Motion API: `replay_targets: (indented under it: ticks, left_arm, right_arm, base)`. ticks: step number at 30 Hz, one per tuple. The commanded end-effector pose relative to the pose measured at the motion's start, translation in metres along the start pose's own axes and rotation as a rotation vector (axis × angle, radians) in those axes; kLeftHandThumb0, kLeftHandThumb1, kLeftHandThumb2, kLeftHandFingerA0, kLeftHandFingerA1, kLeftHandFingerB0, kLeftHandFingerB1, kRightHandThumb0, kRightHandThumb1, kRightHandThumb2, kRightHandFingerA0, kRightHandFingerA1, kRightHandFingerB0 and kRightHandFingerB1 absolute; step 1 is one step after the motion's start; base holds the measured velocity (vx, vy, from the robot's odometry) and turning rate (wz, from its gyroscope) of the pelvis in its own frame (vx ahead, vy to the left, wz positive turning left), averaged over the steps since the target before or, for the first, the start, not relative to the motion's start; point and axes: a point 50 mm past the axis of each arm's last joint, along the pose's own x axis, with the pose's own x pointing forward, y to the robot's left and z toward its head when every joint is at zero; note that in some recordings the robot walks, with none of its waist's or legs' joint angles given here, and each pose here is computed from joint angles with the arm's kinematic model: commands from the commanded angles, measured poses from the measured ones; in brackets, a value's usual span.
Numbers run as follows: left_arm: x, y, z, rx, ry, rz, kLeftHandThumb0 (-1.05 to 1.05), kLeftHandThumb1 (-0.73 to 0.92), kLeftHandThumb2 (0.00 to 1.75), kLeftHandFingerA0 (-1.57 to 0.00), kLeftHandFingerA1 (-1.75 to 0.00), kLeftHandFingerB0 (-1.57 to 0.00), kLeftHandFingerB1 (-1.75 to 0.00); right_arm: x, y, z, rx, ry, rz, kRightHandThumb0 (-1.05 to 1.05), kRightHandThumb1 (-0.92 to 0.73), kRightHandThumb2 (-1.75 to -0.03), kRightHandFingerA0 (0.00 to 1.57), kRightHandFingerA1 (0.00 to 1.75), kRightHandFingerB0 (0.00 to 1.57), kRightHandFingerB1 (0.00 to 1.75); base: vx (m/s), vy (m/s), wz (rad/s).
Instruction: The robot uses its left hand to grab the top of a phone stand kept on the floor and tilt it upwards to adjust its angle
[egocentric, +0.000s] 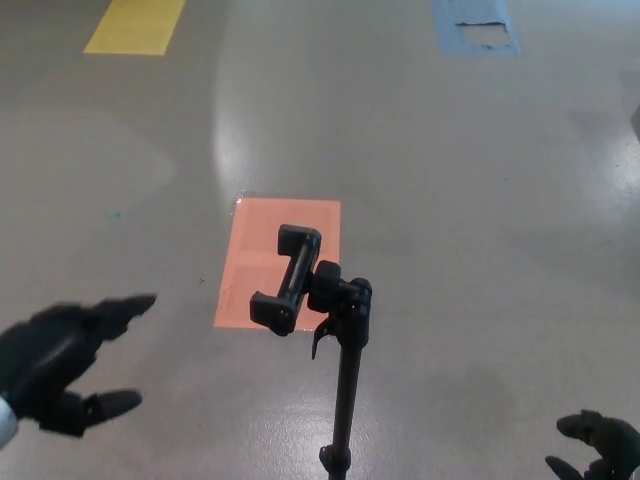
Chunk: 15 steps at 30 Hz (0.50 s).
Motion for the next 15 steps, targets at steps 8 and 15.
replay_targets:
  ticks: [8, 15]
  left_arm:
    - [0.008, 0.044, 0.036, 0.129, -0.187, 0.065, -0.84, 0.68, 1.01, -0.13, -0.34, 0.00, -0.16]
    - [0.014, 0.054, 0.050, 0.215, -0.246, 0.089, -0.80, 0.65, 1.00, -0.11, -0.37, 0.00, -0.19]
  right_arm:
    - [0.001, -0.013, 0.003, 0.012, 0.002, -0.010, -0.66, -0.85, -0.65, 0.23, 0.35, 0.18, 0.28]
    - [0.002, -0.015, 0.004, 0.010, 0.009, -0.008, -0.66, -0.84, -0.65, 0.23, 0.34, 0.18, 0.28]
  base:
    - [0.00, 0.000, 0.00]
    - [0.00, 0.000, 0.00]
